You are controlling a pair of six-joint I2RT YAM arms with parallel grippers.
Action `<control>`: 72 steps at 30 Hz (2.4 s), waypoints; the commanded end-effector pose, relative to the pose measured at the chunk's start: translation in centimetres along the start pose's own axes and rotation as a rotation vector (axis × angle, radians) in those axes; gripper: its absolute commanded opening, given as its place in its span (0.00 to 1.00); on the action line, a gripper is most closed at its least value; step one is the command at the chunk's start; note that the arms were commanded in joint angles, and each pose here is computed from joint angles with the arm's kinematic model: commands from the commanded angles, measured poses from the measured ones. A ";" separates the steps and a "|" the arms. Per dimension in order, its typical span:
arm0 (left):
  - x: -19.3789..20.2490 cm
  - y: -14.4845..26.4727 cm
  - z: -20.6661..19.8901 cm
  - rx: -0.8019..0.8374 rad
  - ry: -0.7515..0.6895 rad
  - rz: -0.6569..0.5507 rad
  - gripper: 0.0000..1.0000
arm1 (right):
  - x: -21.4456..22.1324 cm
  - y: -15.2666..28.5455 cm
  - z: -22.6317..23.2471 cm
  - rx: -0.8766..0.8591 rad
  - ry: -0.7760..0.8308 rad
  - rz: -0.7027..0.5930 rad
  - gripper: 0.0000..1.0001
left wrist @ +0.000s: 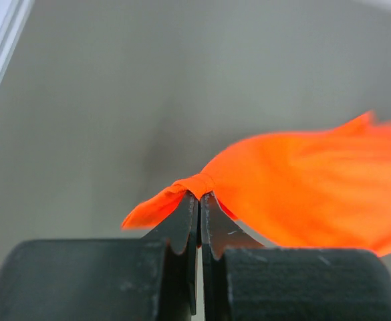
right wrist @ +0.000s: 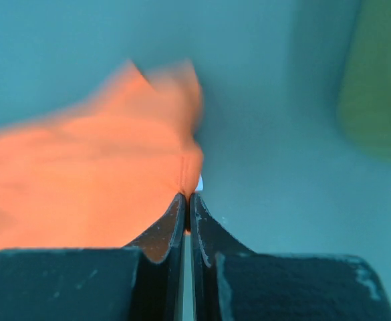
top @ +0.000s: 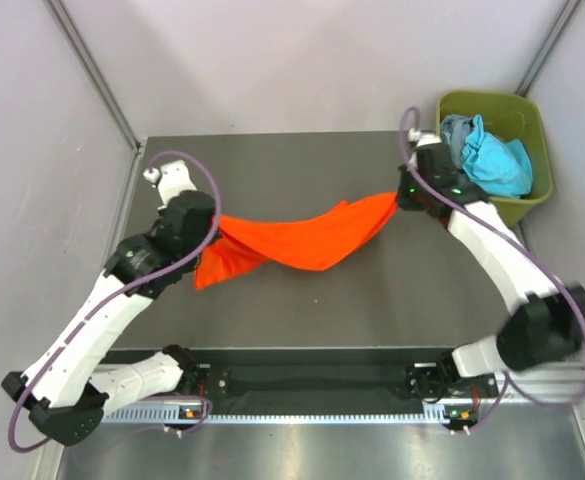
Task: Fold and stack the t-shirts
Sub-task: Flatten the tshirt out
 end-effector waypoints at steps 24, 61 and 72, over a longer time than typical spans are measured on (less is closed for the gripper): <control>0.0 -9.8 1.3 -0.225 -0.060 0.246 0.40 | -6.9 1.1 0.3 -0.133 -0.137 0.062 0.44; 16.7 -10.2 11.8 -0.483 0.486 0.575 0.39 | 17.0 6.0 2.5 -0.196 -0.369 0.352 0.36; 16.6 -11.4 11.8 -0.475 0.478 0.541 0.36 | 18.3 5.5 2.5 -0.190 -0.380 0.372 0.36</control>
Point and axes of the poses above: each gripper's point midway between its finger pads, its own y axis back along the fingers, its own z axis along the line the jaws close on, x = y × z, the point moved 6 cm from there along y, back along the fingers, and after that the axes turned 12 degrees about y, right-handed, at the moved point
